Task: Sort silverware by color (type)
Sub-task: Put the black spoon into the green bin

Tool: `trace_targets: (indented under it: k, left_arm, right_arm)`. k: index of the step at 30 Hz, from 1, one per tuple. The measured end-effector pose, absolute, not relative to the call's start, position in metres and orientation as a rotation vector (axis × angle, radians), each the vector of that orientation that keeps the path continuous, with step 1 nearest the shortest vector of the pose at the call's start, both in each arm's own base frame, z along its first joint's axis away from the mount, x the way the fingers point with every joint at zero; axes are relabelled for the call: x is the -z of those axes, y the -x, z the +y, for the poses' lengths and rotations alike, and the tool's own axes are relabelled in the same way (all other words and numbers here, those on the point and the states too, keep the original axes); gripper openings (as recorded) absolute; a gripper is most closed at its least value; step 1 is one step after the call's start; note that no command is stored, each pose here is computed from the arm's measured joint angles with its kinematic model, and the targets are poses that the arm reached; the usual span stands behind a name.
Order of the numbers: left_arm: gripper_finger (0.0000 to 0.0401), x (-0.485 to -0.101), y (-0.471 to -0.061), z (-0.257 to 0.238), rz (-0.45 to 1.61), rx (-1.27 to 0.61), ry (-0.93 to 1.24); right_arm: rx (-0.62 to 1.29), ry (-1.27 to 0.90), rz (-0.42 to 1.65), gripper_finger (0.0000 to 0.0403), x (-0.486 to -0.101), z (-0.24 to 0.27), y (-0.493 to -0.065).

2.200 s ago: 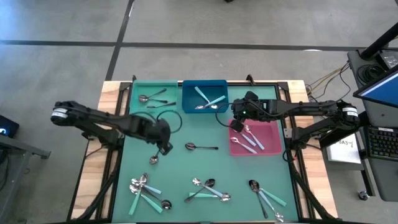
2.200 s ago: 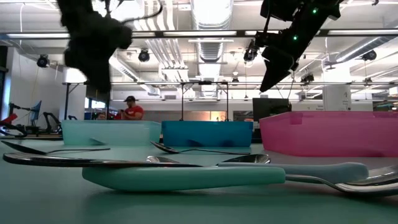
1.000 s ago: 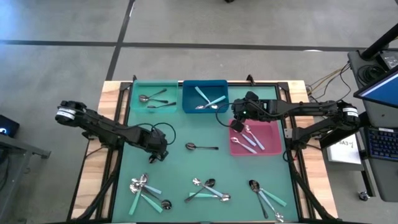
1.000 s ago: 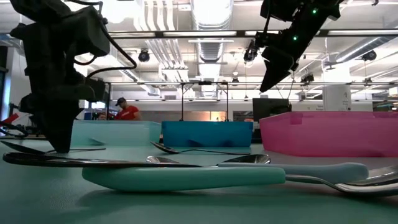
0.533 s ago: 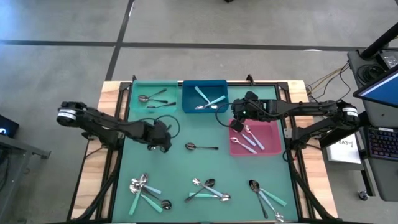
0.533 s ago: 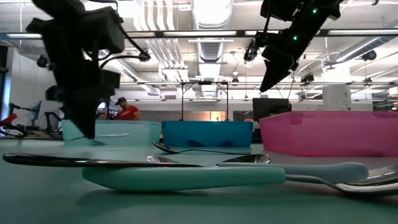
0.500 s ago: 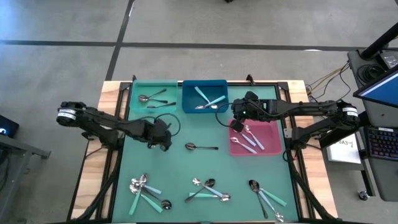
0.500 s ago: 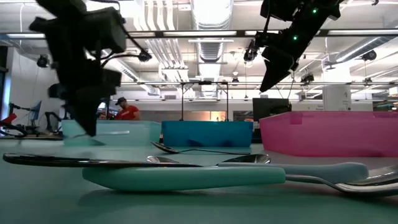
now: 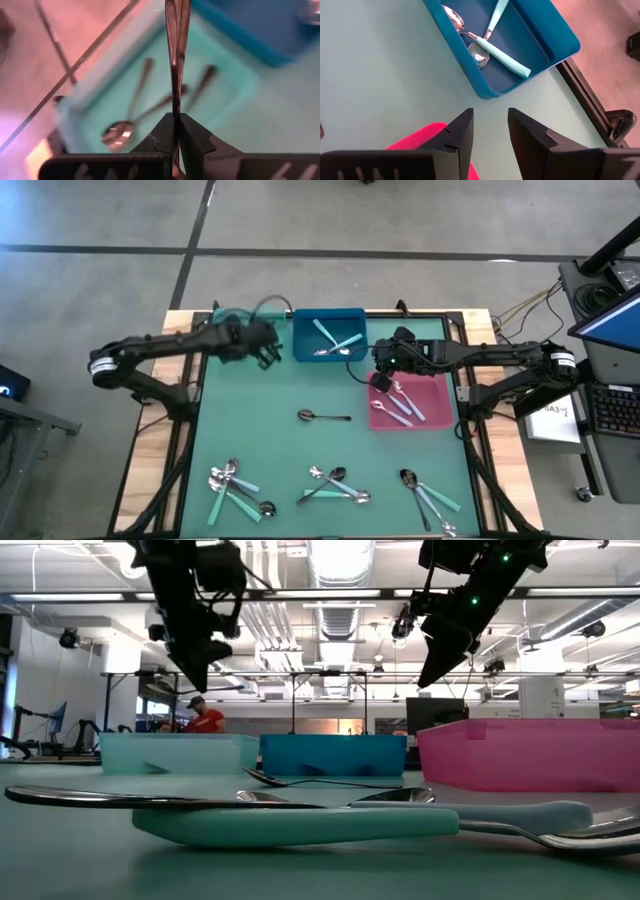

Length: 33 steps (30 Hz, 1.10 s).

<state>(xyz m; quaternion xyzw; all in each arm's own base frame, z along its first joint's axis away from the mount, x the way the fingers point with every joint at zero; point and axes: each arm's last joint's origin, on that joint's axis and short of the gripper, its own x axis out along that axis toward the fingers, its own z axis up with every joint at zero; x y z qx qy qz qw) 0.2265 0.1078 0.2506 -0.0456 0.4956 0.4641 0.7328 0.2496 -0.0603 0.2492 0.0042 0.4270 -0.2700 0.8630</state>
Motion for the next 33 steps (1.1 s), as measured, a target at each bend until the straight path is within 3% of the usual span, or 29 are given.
trace_targets:
  k: [8, 17, 24, 33]
  left_arm:
    - [0.0022, -0.243, -0.197, 0.162, 1.152, -1.036, 0.166]
    - [0.0084, -0.242, -0.192, 0.168, 1.174, -1.046, 0.174]
    - [0.0113, -0.233, -0.203, 0.132, 1.223, -0.730, 0.413]
    - [0.0116, -0.233, -0.235, 0.030, 1.229, -0.515, 0.331]
  right_arm:
    - [0.566, -0.009, 0.895, 0.0112, -0.249, -0.060, -0.250]
    - [0.566, -0.009, 0.895, 0.0112, -0.249, -0.060, -0.250]
    - [0.566, -0.009, 0.895, 0.0112, -0.249, -0.060, -0.250]
    - [0.566, -0.009, 0.895, 0.0112, -0.249, -0.060, -0.250]
